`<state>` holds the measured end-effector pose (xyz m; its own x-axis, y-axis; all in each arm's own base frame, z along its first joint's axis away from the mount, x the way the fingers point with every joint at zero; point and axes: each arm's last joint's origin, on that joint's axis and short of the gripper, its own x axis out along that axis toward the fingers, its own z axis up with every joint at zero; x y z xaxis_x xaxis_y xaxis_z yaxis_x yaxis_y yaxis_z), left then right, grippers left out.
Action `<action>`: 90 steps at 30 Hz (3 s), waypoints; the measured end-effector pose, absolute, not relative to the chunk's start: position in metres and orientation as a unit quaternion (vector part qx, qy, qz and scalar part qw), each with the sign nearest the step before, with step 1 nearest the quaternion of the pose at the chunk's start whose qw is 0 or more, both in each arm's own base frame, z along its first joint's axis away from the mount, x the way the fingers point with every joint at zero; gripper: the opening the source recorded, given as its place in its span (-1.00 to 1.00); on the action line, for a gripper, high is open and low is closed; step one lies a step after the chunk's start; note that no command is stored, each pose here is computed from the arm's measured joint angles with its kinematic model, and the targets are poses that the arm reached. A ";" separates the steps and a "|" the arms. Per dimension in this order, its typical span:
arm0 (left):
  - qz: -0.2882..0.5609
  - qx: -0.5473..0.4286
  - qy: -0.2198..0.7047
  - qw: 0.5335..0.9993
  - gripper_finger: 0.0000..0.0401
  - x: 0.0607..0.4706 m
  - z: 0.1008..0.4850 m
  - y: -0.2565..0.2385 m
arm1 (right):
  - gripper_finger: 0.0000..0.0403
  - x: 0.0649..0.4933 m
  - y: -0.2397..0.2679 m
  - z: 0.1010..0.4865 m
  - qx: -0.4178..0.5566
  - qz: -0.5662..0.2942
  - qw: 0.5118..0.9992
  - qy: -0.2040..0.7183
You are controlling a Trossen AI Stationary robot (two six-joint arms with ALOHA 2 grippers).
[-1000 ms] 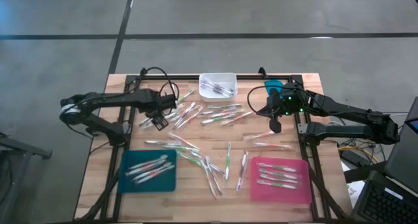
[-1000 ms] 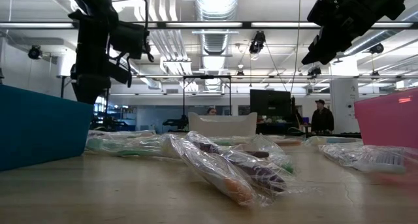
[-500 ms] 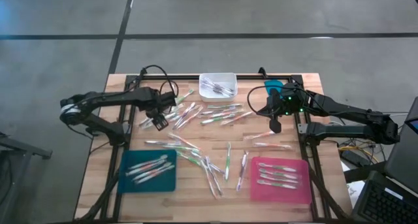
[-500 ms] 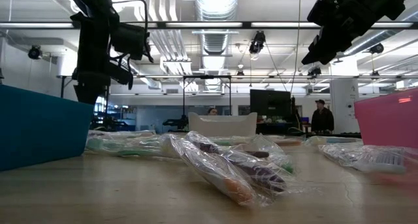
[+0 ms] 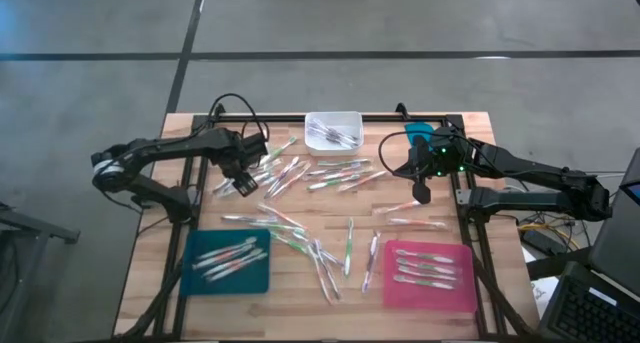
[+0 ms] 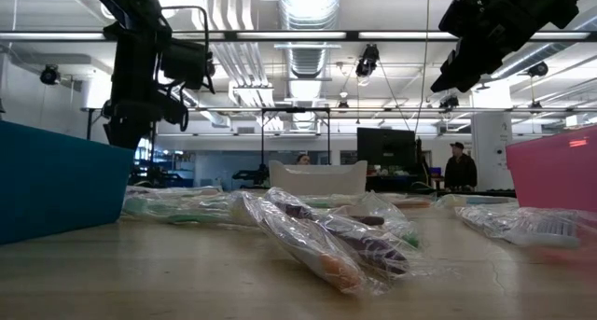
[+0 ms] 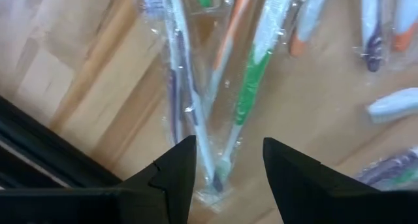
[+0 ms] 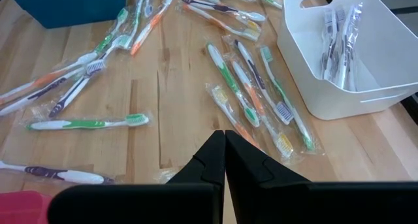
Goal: Pick & Place Toothbrushes
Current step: Put the violet toothbrush into the white bin
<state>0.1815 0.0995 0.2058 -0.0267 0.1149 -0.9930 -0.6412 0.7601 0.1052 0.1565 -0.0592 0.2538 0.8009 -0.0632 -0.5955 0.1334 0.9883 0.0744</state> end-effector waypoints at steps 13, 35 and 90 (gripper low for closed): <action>0.283 -0.204 0.647 0.678 -0.10 0.186 0.203 0.103 | -0.96 0.156 -0.059 0.254 0.056 -0.052 0.947 0.311; 0.321 -0.224 0.662 0.640 -0.12 0.165 0.168 0.113 | -0.96 0.156 -0.059 0.254 0.057 -0.052 0.947 0.311; 0.224 -0.178 0.234 0.929 -0.86 0.206 0.295 0.090 | -0.96 0.157 -0.059 0.254 0.134 -0.077 0.939 0.306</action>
<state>0.2061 0.0897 0.2952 0.7904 0.3333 -0.5141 -0.4999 0.8359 -0.2266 0.1566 -0.0592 0.2539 0.8012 -0.0623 -0.5952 0.2261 0.9524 0.2047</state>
